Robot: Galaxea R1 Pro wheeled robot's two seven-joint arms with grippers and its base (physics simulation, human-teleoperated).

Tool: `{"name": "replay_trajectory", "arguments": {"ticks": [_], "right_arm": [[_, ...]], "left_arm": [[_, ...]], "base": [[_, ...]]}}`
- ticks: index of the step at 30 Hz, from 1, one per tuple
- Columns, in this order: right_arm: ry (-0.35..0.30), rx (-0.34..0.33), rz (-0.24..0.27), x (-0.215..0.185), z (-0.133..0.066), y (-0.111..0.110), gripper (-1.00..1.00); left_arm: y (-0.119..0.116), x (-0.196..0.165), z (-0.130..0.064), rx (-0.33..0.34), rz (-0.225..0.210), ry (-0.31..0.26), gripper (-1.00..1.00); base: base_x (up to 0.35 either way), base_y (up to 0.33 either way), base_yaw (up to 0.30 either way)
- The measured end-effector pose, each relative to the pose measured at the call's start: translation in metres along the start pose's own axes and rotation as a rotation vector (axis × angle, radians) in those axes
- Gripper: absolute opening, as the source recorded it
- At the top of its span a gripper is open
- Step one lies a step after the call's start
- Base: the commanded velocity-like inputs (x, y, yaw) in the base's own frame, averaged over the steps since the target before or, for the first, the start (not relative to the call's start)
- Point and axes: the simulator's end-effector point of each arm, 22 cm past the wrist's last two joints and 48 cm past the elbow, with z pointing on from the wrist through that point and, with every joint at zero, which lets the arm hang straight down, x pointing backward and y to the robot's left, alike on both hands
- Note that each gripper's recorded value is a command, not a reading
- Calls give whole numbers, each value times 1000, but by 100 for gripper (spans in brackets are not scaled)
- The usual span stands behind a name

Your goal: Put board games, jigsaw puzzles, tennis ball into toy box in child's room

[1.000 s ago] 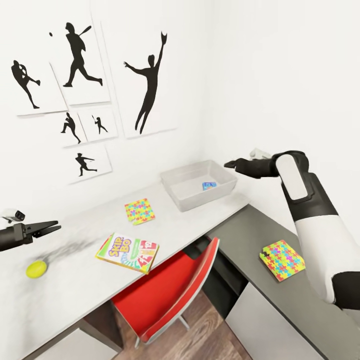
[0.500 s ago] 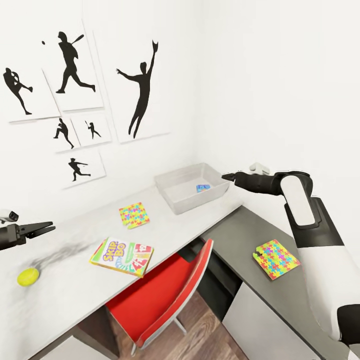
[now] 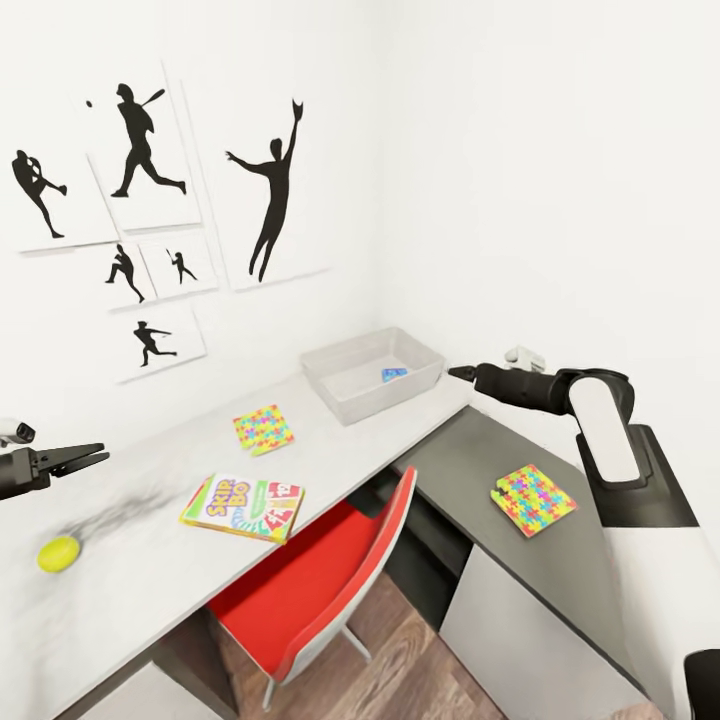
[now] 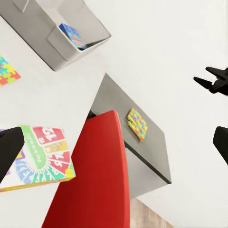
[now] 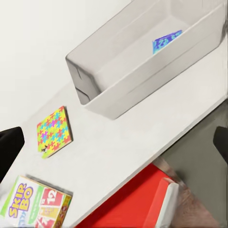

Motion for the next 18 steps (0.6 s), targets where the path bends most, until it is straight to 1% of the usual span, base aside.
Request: {"name": "replay_trajectory", "arguments": {"ticks": [8, 14, 18], "right_arm": [[14, 5, 11, 14, -4, -5, 100], [19, 5, 15, 19, -6, -4, 100], [18, 3, 15, 19, -8, -3, 100]], "left_arm": [[-5, -5, -5, -1, 12, -7, 100], [-9, -8, -9, -3, 22, -12, 100], [-11, -9, -10, -2, 27, -15, 100]], "base": [[-166, 124, -133], [-188, 147, -185], [-89, 58, -204]]}}
